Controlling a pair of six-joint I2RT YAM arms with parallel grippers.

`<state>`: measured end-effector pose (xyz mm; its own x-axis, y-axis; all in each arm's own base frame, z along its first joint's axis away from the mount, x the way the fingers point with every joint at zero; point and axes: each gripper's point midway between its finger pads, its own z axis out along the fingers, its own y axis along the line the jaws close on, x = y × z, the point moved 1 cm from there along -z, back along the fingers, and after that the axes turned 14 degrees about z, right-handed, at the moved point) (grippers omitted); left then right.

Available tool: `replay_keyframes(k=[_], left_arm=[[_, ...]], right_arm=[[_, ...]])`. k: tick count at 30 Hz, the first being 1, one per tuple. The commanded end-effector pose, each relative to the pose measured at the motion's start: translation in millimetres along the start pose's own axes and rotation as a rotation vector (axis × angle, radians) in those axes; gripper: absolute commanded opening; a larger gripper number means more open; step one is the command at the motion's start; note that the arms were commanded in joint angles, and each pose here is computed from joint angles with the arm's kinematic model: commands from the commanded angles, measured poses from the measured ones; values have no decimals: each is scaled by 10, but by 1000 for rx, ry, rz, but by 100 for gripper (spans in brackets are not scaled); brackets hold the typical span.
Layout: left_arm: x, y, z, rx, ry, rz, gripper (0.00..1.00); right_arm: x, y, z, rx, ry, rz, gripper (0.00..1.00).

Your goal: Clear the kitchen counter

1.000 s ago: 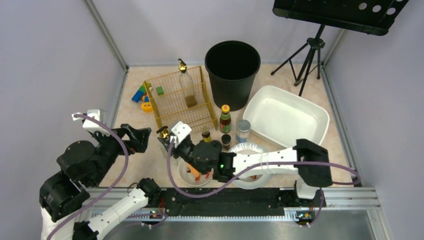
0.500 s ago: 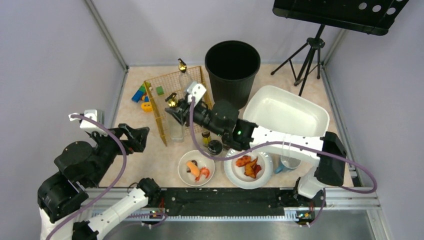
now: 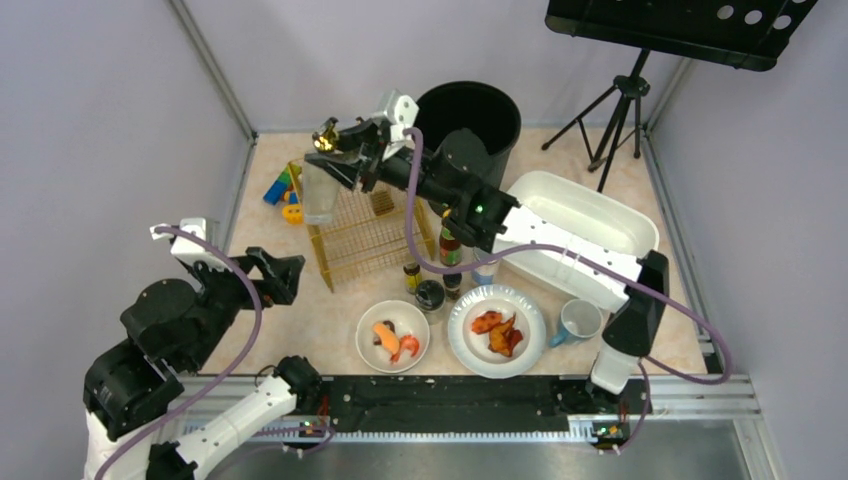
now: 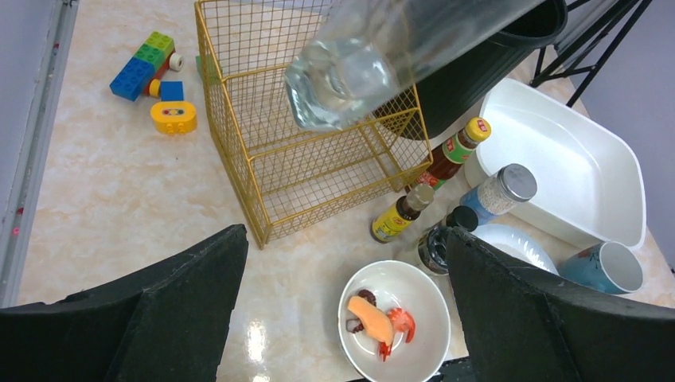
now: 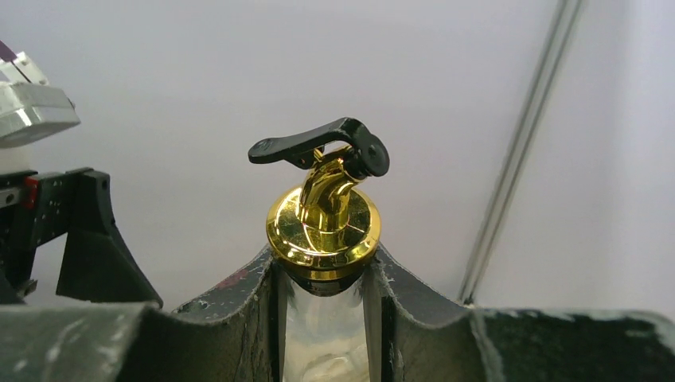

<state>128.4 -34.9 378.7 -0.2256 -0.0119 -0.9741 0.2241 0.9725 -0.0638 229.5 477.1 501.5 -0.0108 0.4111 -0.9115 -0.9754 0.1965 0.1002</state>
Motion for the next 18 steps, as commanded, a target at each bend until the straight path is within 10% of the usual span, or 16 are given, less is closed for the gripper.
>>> replay_keyframes(k=[1,18], left_arm=[[-60,-63,44,28,-28,6,99],[73,-57,-18,52,-24,1,99]], right_arm=[[-576,71,169,-131,-178,-120,0],[-338,-549,316,-236,-250,-174,0]])
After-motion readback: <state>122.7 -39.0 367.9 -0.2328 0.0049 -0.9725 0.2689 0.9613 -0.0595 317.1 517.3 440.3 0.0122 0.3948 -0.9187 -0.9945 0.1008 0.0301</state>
